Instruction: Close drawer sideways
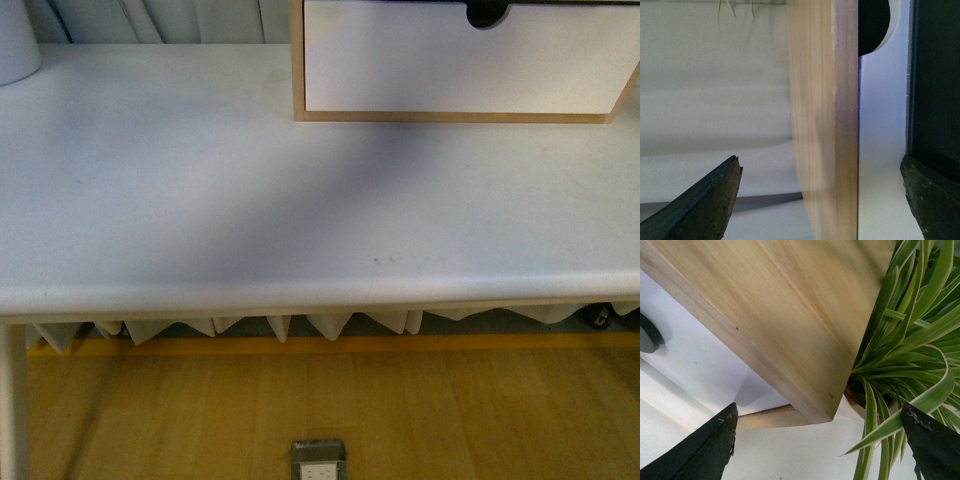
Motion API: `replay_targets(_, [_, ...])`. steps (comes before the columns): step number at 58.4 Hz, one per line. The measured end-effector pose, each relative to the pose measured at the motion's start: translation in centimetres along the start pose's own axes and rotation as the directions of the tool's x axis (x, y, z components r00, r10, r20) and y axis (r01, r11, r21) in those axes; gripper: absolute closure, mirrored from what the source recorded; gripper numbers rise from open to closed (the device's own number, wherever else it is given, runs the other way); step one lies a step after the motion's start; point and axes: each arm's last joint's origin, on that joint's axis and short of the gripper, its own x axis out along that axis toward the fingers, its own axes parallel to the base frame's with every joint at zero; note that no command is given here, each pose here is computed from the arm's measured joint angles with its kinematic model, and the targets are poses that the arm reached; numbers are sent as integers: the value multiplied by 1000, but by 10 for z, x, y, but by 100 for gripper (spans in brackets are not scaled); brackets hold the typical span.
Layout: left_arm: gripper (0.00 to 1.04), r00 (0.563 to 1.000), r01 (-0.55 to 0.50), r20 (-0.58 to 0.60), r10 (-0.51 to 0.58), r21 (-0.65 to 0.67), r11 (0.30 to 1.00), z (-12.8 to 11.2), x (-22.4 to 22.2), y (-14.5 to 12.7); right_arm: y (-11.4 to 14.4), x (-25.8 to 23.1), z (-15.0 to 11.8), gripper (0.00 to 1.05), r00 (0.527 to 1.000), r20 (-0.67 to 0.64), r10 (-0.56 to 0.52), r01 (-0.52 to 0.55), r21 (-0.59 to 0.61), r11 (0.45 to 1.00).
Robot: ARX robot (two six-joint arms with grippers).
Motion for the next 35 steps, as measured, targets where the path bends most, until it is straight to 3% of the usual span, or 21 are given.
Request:
replay_targets(9, [7, 1000, -13, 7, 13, -9, 1000, -2, -4, -3, 3, -3, 0, 9, 1000, 13, -4, 4, 2, 1000])
replay_targets(20, [6, 1000, -6, -25, 5, -27, 1000, -23, -25, -12, 14, -19, -2, 9, 1000, 21, -14, 14, 19, 1000])
replay_targets(35, [6, 997, 4, -77, -10, -79, 997, -54, -59, -23, 24, -77, 8, 9, 992, 97, -76, 69, 74, 995])
